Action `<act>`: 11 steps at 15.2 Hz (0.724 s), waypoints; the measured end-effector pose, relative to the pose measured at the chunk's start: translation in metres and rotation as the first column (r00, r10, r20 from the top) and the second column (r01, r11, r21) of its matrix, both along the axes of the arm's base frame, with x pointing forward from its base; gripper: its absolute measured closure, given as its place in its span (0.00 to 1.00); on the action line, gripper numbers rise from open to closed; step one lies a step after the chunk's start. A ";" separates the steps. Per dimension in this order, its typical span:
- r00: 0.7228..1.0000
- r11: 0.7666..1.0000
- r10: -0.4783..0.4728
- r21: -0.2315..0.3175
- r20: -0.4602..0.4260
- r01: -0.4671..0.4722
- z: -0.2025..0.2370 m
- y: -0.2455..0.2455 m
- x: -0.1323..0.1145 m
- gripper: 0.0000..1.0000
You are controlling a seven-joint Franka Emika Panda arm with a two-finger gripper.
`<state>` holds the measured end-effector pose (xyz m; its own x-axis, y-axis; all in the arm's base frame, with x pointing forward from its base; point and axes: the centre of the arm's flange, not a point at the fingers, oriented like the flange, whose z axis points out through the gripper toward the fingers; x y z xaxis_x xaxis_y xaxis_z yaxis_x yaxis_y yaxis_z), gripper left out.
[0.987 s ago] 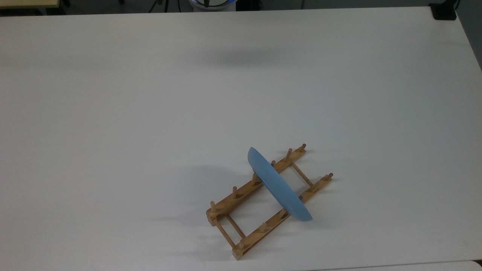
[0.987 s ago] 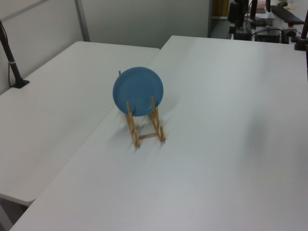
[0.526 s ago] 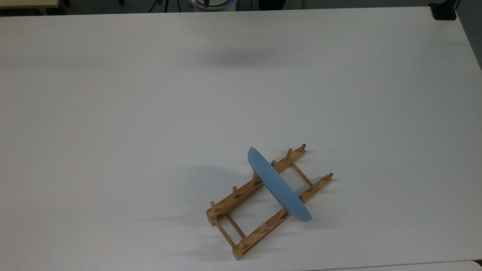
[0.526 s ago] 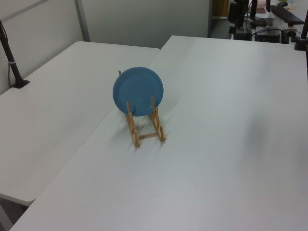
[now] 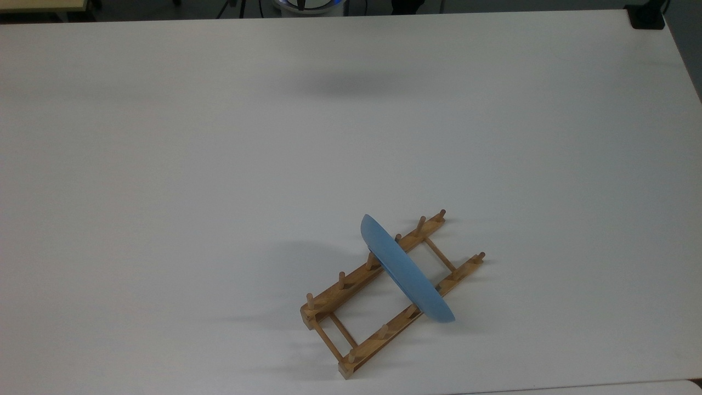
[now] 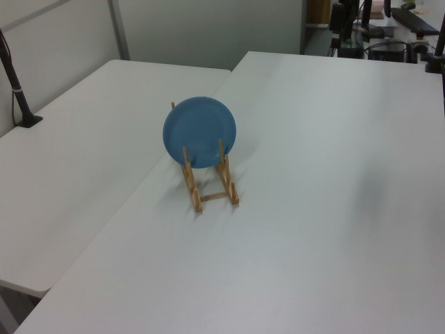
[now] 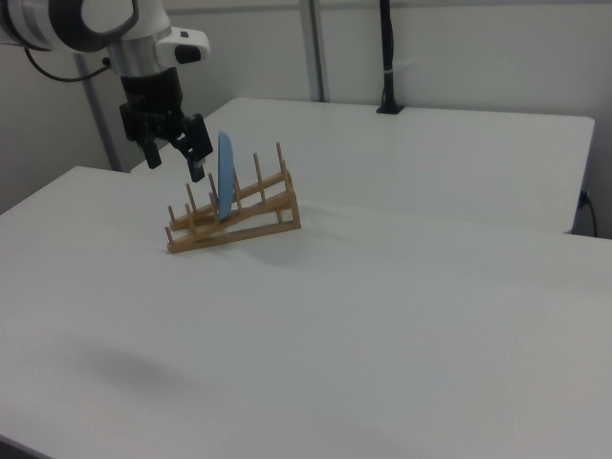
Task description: Pick plate from plate rack
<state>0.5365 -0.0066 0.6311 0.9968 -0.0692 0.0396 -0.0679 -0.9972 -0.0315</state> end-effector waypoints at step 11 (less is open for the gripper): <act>0.953 0.953 0.302 -0.021 0.034 -0.301 -0.009 -0.003 0.014 0.00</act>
<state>0.5508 -0.0094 0.6220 0.9690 0.2353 0.0749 0.2369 -0.9714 -0.0133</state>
